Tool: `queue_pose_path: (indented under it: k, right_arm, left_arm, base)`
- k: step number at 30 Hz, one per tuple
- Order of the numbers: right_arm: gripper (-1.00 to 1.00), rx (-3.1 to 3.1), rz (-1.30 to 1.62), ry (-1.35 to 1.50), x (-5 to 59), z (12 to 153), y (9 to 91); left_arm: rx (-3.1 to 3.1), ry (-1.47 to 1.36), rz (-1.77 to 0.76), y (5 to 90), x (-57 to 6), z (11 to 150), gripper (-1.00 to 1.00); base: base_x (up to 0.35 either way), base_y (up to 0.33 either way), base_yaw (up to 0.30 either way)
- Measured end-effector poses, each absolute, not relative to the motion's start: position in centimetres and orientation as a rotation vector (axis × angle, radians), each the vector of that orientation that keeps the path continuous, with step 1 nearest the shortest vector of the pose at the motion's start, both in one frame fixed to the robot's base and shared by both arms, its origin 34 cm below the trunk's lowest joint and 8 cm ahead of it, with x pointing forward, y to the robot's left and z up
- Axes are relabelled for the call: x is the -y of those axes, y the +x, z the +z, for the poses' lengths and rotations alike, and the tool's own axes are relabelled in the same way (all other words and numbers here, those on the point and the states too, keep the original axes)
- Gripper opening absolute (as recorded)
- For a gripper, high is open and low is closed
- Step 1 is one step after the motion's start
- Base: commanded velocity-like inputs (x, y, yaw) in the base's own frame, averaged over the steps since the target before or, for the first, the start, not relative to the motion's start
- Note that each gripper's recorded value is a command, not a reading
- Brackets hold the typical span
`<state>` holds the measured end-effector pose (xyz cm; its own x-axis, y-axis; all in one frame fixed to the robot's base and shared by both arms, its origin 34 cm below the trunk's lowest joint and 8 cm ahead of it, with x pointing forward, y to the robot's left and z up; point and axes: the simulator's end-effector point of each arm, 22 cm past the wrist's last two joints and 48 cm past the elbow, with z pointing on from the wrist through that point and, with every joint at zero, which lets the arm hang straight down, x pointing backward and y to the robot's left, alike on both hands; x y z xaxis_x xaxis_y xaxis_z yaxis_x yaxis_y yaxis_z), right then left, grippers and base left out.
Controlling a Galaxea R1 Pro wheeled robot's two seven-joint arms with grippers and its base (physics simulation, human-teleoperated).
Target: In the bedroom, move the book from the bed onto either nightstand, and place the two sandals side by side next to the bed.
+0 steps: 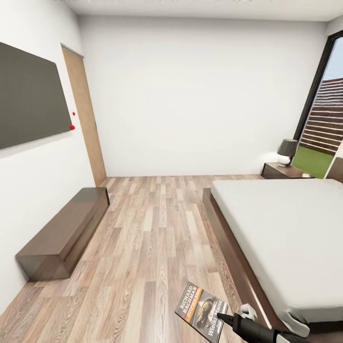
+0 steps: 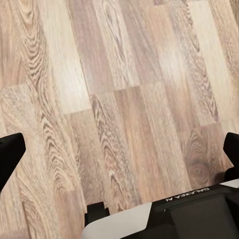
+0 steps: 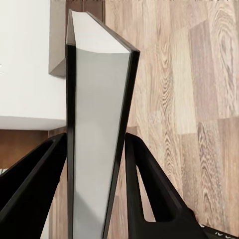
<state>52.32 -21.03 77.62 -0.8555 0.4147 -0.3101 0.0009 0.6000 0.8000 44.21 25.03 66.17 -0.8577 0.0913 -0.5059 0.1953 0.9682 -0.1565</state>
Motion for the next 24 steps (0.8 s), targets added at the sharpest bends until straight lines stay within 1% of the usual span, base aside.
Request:
queue_pose_path:
  k: [20, 24]
  right_arm:
    - [-1.0, -2.33, 1.175, 0.309, 21.0, 78.9, 53.0]
    - [-1.0, -2.33, 1.174, 0.306, 21.0, 79.0, 52.9]
  left_arm:
    - [-2.57, 0.206, -0.271, 45.2, -25.0, 67.2, 1.0]
    - [-2.567, 0.206, -0.27, 45.3, -25.0, 67.3, 1.0]
  base:
    - [0.0, 0.0, -0.063]
    - [0.185, 0.0, -0.011]
